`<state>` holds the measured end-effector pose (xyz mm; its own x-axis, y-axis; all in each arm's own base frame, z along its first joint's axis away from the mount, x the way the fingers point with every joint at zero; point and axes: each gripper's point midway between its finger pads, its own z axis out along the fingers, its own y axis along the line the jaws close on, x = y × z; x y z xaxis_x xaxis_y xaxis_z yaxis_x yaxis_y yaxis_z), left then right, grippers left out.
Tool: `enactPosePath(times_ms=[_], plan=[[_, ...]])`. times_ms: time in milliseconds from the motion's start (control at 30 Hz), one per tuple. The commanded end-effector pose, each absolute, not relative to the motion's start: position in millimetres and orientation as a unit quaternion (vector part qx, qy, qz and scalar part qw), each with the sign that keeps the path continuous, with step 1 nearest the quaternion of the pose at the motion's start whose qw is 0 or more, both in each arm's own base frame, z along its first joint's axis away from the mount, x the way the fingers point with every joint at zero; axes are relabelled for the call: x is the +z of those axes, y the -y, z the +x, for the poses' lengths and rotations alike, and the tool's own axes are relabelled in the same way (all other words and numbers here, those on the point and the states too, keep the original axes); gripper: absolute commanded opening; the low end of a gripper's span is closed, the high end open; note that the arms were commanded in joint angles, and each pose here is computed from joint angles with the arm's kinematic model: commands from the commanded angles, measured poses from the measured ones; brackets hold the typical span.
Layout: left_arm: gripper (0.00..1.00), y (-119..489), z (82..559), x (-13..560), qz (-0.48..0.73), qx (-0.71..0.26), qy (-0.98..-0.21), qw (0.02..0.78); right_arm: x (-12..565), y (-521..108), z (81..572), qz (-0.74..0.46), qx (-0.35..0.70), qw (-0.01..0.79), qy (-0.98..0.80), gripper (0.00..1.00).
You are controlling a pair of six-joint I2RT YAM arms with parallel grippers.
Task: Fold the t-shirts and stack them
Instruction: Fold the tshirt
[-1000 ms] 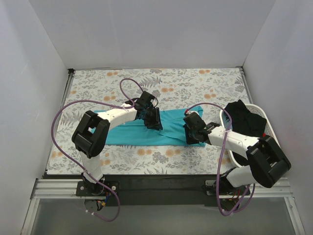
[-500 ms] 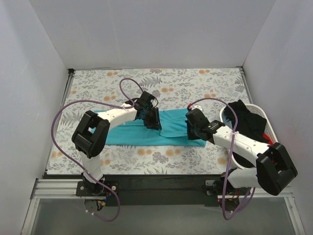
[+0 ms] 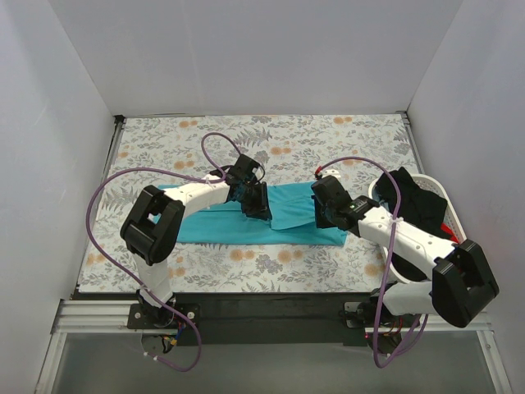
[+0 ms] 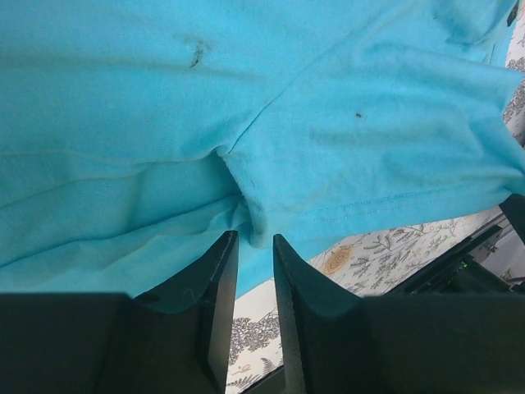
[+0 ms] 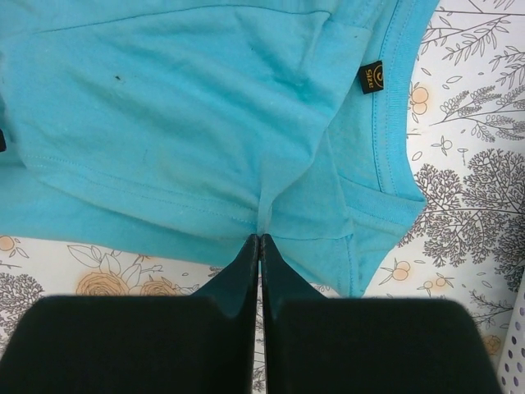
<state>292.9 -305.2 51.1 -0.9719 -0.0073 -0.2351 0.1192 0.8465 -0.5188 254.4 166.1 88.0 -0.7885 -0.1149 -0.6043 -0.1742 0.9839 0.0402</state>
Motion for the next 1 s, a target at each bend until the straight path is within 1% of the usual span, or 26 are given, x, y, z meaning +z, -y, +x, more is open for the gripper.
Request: enactPosePath(times_ms=[0,267,433,667,700,967], plan=[[0.24,310,289,66,0.050,-0.295,-0.946,0.128,99,-163,264,-0.073,0.034,0.331,-0.940,0.02],[0.28,319,285,57,0.061,-0.297,-0.945,0.120,96,-162,263,-0.073,0.034,0.324,-0.943,0.02],[0.28,322,286,48,0.059,-0.292,-0.948,0.113,95,-162,262,-0.075,0.033,0.323,-0.943,0.02],[0.24,325,289,43,0.057,-0.290,-0.949,0.108,96,-161,264,-0.075,0.032,0.325,-0.942,0.02],[0.22,326,289,43,0.057,-0.290,-0.949,0.109,96,-160,263,-0.075,0.031,0.324,-0.942,0.02],[0.13,330,294,68,0.059,-0.308,-0.940,0.131,95,-160,262,-0.075,0.032,0.324,-0.943,0.02]])
